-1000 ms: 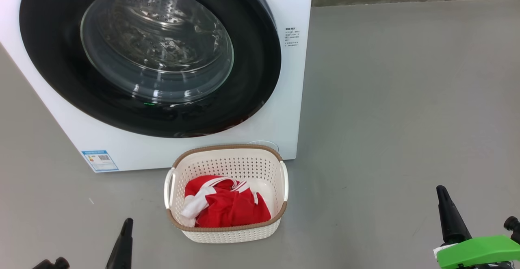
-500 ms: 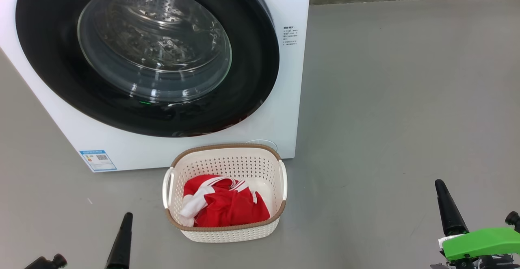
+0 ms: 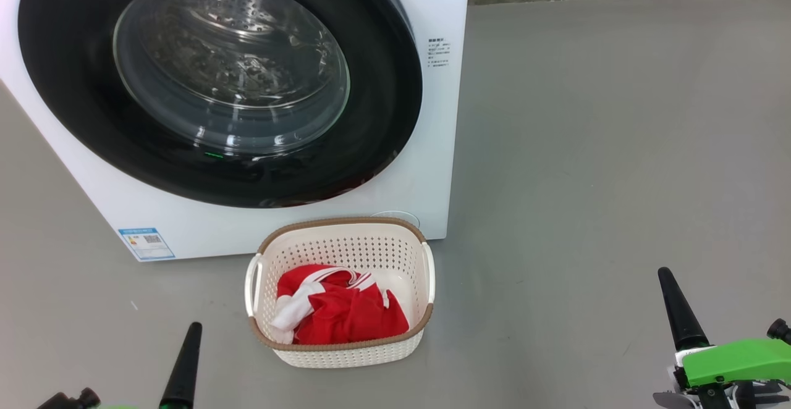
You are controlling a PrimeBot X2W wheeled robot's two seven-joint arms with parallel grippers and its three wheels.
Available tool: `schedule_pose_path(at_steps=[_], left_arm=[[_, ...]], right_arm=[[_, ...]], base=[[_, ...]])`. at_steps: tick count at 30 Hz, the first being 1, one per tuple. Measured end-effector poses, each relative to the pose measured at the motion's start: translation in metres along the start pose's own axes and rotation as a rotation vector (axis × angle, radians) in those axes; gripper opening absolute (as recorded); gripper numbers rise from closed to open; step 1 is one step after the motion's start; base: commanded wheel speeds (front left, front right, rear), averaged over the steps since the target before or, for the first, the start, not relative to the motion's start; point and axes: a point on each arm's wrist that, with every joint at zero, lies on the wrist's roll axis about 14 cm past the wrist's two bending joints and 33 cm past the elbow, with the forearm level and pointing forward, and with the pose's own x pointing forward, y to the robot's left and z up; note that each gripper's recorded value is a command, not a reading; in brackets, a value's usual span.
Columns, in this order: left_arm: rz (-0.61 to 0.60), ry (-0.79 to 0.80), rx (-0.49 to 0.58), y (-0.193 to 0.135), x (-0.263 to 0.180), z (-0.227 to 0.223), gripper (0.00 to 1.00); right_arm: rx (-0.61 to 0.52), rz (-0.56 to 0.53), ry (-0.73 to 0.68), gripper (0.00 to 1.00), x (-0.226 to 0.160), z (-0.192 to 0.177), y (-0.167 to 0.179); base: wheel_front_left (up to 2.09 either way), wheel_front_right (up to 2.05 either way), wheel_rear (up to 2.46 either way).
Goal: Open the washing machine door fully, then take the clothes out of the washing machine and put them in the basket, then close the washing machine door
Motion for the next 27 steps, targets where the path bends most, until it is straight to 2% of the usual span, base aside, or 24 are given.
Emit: schedule_pose_path(at_steps=[27], left_arm=[[-0.026, 0.031, -0.266, -0.009, 0.011, -0.004, 0.0]], right_arm=[[0.278, 0.017, 0.029, 0.0, 0.007, -0.001, 0.004]], base=[[0.0, 0.0, 0.0]])
